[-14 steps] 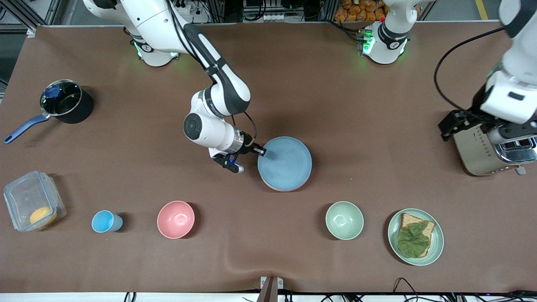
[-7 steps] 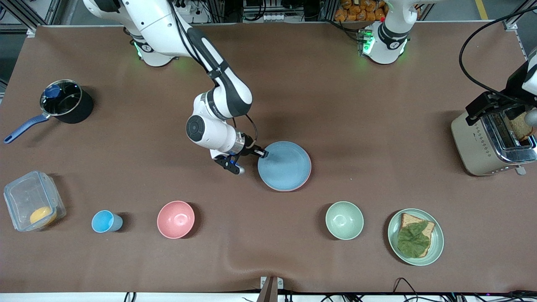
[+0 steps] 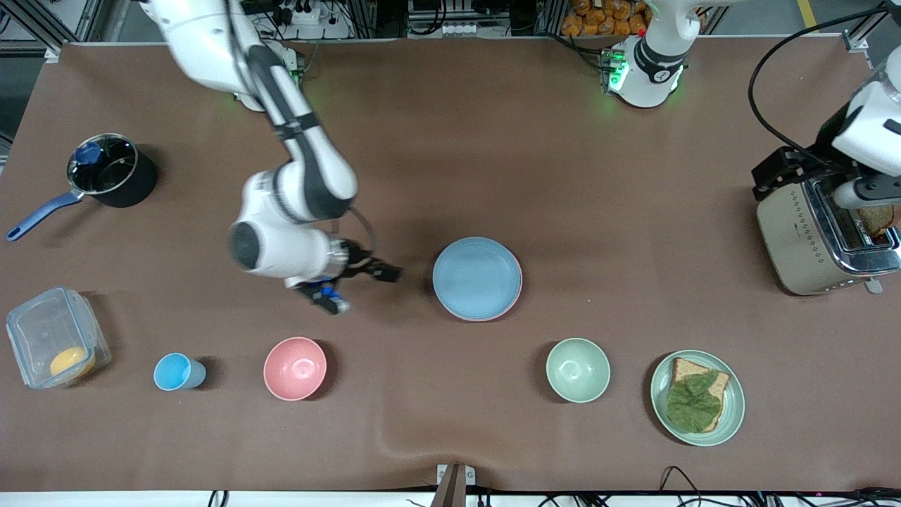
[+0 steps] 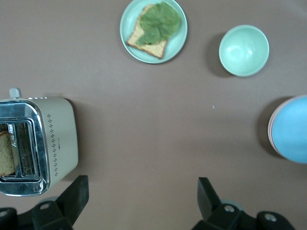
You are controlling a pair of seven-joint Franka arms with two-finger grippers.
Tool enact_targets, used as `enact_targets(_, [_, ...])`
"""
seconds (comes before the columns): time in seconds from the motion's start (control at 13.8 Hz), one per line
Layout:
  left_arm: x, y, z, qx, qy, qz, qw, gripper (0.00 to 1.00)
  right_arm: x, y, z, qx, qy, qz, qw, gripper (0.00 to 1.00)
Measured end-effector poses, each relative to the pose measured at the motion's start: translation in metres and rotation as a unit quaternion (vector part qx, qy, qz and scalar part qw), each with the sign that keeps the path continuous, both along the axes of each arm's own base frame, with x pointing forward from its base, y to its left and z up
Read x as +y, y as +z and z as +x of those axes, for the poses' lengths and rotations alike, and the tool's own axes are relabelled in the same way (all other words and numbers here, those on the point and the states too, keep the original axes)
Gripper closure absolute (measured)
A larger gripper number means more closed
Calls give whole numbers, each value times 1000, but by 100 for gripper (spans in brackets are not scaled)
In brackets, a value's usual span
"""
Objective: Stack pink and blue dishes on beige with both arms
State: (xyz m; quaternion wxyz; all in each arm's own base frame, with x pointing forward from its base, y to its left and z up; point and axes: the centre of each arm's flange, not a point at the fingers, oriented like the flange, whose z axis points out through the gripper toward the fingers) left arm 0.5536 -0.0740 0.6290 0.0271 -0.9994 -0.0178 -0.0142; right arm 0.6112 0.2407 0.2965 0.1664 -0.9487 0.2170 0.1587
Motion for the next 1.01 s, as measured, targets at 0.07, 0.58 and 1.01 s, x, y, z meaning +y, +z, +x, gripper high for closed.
enact_targets(0.07, [-4,-1,-1,6,-6,1,1000,0,-47,13,8,-1,24,-2,1000,0])
enact_targets(0.58, [-4,-6,-3,22,-32,-19,999,0,-253,85,4,-28,154,-68,985,0])
enact_targets(1.01, [-5,-11,-3,27,-32,-19,999,0,-260,161,-9,-78,195,-106,972,0])
